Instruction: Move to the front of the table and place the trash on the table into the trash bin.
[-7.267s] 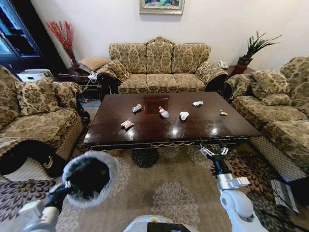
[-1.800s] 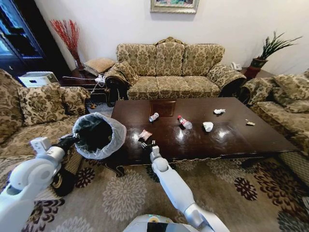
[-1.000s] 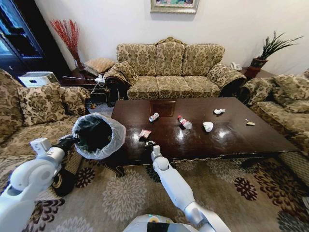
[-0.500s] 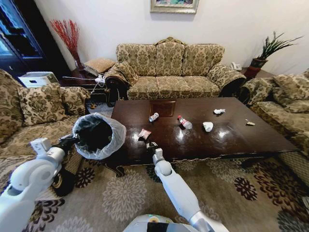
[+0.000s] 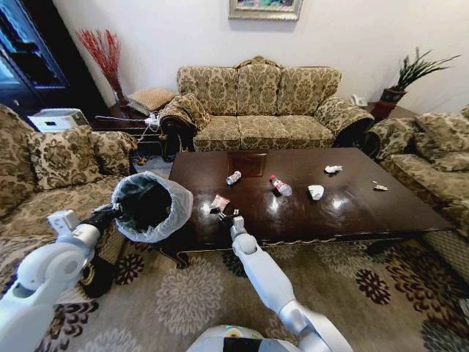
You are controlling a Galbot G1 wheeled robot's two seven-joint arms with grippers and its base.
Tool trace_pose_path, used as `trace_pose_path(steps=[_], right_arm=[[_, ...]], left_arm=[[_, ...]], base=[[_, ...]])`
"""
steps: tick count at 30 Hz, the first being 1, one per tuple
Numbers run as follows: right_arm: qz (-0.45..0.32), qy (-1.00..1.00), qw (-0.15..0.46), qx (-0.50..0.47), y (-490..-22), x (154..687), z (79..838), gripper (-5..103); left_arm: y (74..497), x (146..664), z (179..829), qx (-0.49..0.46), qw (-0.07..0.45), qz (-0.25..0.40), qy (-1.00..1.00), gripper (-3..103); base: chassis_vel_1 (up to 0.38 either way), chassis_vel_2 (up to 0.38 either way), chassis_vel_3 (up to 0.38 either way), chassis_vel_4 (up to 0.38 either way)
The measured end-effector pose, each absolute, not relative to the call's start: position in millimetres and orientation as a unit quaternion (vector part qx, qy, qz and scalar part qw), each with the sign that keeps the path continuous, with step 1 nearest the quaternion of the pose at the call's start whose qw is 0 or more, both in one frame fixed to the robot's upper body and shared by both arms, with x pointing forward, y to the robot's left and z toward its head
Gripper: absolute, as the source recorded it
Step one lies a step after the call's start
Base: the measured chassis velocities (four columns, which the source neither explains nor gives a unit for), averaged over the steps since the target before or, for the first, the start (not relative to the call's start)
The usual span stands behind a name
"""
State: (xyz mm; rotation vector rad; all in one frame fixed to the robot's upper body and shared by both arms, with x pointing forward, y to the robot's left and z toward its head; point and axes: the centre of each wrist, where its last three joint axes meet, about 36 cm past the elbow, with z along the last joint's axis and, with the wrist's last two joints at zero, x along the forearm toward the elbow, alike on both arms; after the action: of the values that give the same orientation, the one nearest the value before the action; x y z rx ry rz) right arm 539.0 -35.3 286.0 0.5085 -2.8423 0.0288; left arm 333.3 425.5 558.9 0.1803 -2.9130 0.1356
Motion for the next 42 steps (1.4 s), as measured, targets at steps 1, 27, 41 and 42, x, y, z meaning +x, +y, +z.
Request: trace_pose_path(steps=[1, 27, 41, 42], right_arm=[[0.010, -0.976, 0.127, 0.175, -35, 539, 286, 82], [0.007, -0.976, 0.127, 0.176, -41, 544, 287, 0], [-0.059, -0.972, -0.066, 0.217, -63, 513, 390, 0], [-0.066, -0.967, -0.091, 0.227, -66, 509, 408, 0]], left_arm=[[425, 333, 559, 0.061, 0.110, 0.046, -0.991, 0], [427, 333, 558, 0.062, 0.109, 0.045, -0.991, 0], [429, 358, 605, 0.034, 0.190, 0.031, -0.981, 0], [428, 362, 609, 0.031, 0.195, 0.028, -0.980, 0]], base=[[0.000, 0.000, 0.000, 0.000], [0.000, 0.000, 0.000, 0.000], [0.000, 0.000, 0.000, 0.000], [0.000, 0.000, 0.000, 0.000]])
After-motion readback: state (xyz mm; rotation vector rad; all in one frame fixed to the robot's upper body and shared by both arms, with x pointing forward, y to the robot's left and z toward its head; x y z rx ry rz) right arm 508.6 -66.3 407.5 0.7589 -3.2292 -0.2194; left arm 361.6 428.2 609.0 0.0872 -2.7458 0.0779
